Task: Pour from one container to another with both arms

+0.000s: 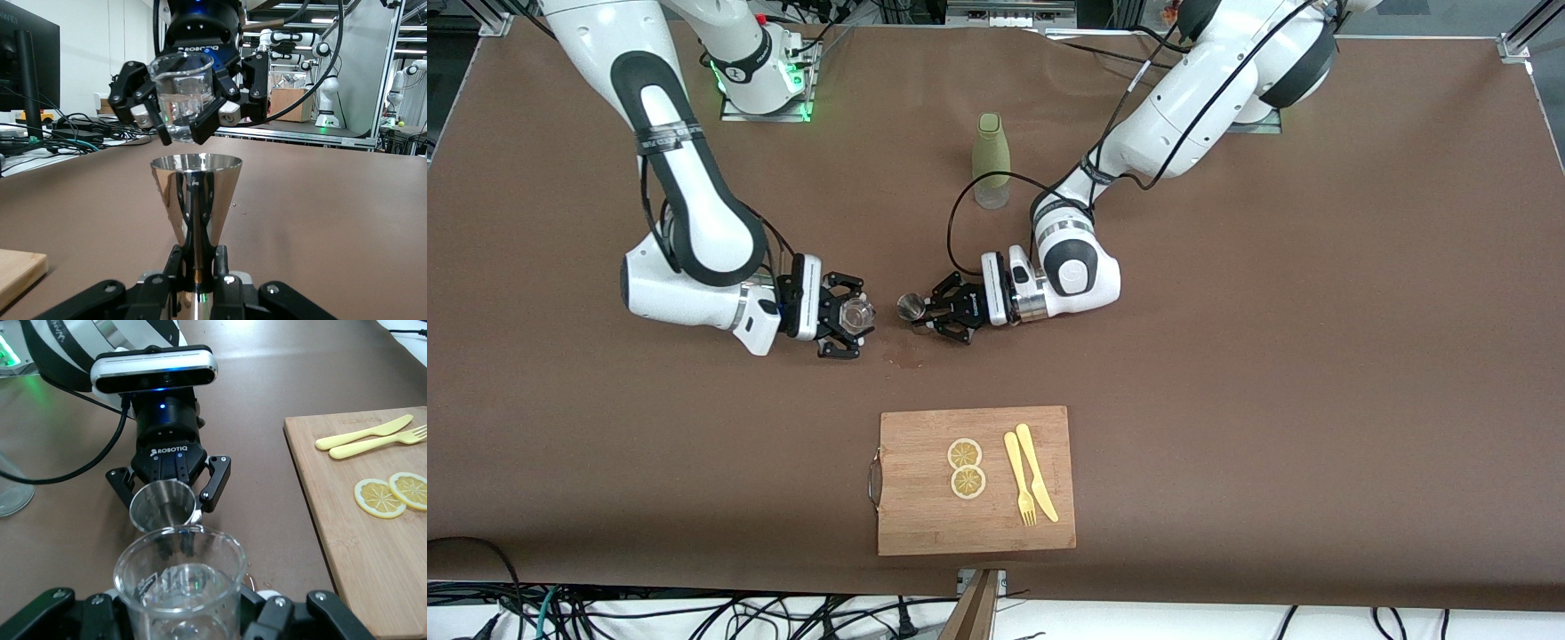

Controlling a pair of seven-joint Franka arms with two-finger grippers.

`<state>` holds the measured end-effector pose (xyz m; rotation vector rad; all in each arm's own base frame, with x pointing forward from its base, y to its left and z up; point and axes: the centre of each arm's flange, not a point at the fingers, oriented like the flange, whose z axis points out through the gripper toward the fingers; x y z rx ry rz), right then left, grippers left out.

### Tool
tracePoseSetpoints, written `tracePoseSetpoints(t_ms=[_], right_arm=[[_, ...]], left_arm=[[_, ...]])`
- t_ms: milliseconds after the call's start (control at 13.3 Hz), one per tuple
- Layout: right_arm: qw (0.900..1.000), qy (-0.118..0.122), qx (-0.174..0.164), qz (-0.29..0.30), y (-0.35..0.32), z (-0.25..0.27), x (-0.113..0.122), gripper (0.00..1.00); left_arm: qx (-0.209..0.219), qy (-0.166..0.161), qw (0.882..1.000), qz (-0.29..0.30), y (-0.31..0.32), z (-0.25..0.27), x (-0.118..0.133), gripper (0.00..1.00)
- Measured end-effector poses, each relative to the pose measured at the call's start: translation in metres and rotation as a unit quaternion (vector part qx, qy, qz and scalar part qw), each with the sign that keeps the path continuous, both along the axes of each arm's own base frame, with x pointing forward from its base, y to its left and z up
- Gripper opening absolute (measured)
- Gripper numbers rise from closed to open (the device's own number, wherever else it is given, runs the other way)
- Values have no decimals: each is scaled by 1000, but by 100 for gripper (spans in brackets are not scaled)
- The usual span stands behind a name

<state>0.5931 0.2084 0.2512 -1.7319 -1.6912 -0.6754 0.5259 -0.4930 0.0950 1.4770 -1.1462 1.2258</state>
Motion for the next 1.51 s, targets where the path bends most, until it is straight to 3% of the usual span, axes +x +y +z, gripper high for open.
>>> tracePoseSetpoints(t_ms=[452, 678, 1130, 1506], right_arm=[[1000, -12, -25, -1, 17, -1, -4, 30], [999, -7, -52, 11, 16, -5, -9, 30], [997, -11, -75, 28, 11, 2, -16, 30], [993, 6, -114, 36, 18, 3, -21, 30]], left_arm=[[14, -10, 1000, 7, -9, 1, 5, 21], [15, -10, 1000, 8, -9, 0, 6, 21], [16, -13, 1000, 10, -8, 0, 8, 21], [17, -14, 1000, 11, -8, 0, 9, 21]])
